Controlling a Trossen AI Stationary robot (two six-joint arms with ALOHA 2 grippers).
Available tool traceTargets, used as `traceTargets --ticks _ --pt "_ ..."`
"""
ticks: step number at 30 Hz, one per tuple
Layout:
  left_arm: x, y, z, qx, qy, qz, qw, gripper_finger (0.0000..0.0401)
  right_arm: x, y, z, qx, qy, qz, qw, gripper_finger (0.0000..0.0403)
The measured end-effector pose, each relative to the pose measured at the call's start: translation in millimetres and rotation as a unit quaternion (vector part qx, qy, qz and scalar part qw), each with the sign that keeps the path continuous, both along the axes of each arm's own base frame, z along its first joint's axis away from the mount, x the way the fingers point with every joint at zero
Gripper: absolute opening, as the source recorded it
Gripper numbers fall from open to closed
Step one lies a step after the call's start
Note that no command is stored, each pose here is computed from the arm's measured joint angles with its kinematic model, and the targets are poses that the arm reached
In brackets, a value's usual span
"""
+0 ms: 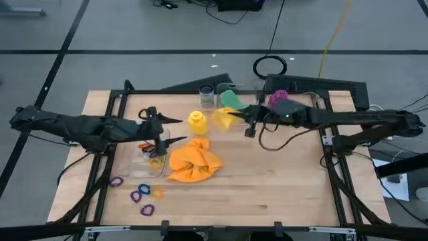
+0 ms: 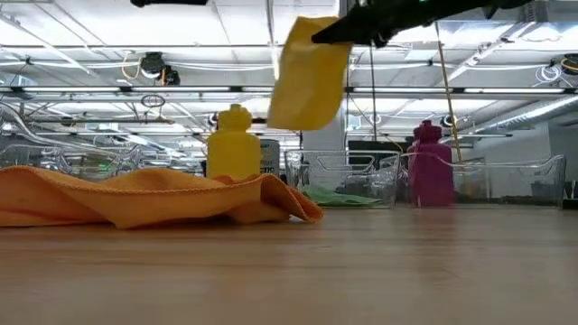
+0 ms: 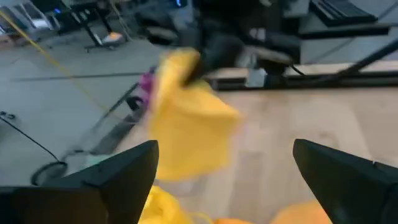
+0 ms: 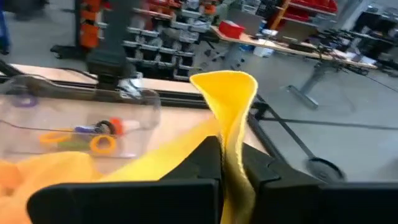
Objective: Pick & Place Sports Items
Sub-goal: Put the yellow towel into the top left transparent bin
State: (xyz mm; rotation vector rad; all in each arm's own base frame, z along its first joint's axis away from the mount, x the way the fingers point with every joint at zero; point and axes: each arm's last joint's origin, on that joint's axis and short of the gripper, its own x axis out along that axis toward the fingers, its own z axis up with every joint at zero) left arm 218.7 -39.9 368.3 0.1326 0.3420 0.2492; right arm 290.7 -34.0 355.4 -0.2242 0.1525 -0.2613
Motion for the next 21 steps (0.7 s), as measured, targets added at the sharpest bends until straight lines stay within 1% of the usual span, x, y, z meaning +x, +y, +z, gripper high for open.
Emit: traceTargets --ticks 3,5,8,10,12,15,18,21 --pt "-6 -5 0 -0.014 0.002 -0.017 1.0 0.031 -11 -15 4 0.018 0.006 -0.004 1.0 0.0" --pt "-7 -9 1 -0.02 0.0 -0.032 0.999 0.031 -16 -28 3 0.045 0.012 0.012 0.999 0.0" --pt "-3 -14 -3 -0.023 0.014 -0.051 0.998 0.031 -22 -48 0 0.076 0.017 0.032 0.996 0.0" --pt "0 -17 -6 -0.022 0.021 -0.054 0.998 0.031 -24 -62 -2 0.087 0.019 0.027 0.996 0.0" --pt "3 -19 -9 -0.02 0.025 -0.057 0.998 0.031 -25 -76 -7 0.097 0.026 0.021 0.995 0.0" --pt "9 -23 -15 -0.016 0.041 -0.061 0.997 0.031 -26 -96 -15 0.122 0.033 0.029 0.991 0.0" --pt "16 -26 -21 -0.013 0.054 -0.062 0.997 0.031 -25 -115 -29 0.154 0.046 0.027 0.987 0.0" --pt "23 -29 -28 -0.014 0.069 -0.074 0.995 0.031 -21 -129 -43 0.173 0.062 0.024 0.983 0.0"
